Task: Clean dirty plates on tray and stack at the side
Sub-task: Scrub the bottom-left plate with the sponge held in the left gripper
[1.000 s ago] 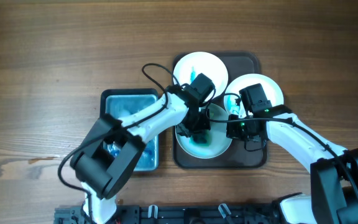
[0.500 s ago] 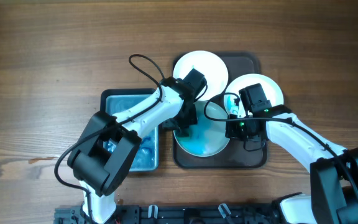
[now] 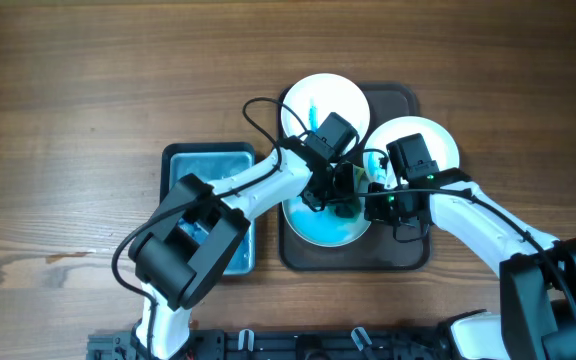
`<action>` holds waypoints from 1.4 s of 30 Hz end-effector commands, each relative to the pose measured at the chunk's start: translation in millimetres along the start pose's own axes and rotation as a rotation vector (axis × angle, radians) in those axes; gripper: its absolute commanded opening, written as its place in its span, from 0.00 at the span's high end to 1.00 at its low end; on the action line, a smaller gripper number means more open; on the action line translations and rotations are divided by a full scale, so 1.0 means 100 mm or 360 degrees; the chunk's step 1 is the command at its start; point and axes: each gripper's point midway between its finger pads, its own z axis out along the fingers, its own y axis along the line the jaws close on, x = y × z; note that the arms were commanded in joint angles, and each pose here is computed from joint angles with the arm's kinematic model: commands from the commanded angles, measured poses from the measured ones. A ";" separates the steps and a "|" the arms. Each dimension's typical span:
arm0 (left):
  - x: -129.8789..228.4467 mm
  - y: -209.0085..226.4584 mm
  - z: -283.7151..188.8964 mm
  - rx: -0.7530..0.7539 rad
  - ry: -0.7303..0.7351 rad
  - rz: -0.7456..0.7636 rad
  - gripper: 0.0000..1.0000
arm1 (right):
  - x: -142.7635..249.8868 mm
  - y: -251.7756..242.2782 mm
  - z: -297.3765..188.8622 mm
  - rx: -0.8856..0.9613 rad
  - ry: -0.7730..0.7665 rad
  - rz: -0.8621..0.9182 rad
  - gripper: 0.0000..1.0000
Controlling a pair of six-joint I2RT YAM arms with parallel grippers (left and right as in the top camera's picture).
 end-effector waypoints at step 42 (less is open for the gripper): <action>-0.18 -0.20 0.15 -0.0006 -0.0240 -0.0083 0.89 | 0.05 -0.16 0.06 0.0121 0.0030 0.0011 0.96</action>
